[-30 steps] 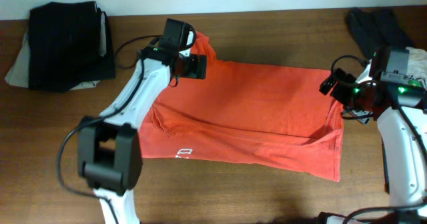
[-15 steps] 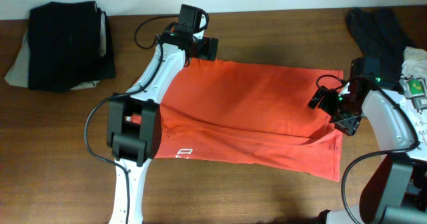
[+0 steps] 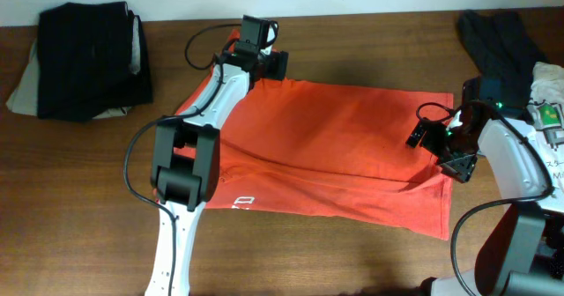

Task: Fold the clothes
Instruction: 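Move both grippers to the shirt's top corners and grasp the sleeves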

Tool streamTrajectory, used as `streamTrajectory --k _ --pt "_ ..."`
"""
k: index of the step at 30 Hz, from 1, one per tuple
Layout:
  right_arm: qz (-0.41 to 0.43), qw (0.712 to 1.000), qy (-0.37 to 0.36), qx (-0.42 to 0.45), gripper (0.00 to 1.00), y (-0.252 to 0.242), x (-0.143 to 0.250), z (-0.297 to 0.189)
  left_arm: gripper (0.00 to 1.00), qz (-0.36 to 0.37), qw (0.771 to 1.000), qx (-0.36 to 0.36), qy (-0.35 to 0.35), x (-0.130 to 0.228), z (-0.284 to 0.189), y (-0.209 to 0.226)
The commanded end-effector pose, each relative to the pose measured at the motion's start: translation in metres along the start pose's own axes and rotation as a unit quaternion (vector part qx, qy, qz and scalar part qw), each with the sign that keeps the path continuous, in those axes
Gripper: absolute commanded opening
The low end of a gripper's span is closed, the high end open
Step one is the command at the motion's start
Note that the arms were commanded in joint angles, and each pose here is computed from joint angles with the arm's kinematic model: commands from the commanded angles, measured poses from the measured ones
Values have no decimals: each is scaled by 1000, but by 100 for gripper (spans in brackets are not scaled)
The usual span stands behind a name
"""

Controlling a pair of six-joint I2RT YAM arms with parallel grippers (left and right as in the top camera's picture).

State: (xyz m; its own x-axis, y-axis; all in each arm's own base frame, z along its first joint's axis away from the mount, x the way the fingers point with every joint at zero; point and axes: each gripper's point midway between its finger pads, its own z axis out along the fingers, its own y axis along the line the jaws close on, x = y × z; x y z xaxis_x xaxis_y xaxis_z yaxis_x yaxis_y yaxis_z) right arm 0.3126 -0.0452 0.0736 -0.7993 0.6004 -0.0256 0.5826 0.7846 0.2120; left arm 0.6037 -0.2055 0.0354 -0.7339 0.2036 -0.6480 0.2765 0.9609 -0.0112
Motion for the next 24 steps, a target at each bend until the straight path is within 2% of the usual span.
streamTrajectory --k 1,5,8,10,15,18,20,24 --pt "-3 1000 6 -4 99 0 2 2 67 -5 1000 -4 0 2 5 -1" --pt "-3 1000 6 -4 99 0 3 2 66 -7 1000 -4 -4 1 7 -1" --pt "-2 1000 6 -4 100 0 2 2 51 -7 1000 -4 -7 -1 7 -1" --pt "-2 1000 -2 -8 94 2 -1 1 38 -7 1000 -6 -8 -1 7 0" --pt "-6 997 -67 -35 93 14 -21 -20 34 -8 1000 -10 -8 -1 7 2" --pt "-21 988 -137 -66 99 28 -43 -46 33 -8 1000 -10 -6 0 7 2" --pt "-34 978 -188 -87 99 39 -62 -61 33 -8 1000 -10 -4 0 7 2" --pt "-116 949 -274 -100 99 55 -98 -79 33 -8 1000 -10 -4 0 7 2"
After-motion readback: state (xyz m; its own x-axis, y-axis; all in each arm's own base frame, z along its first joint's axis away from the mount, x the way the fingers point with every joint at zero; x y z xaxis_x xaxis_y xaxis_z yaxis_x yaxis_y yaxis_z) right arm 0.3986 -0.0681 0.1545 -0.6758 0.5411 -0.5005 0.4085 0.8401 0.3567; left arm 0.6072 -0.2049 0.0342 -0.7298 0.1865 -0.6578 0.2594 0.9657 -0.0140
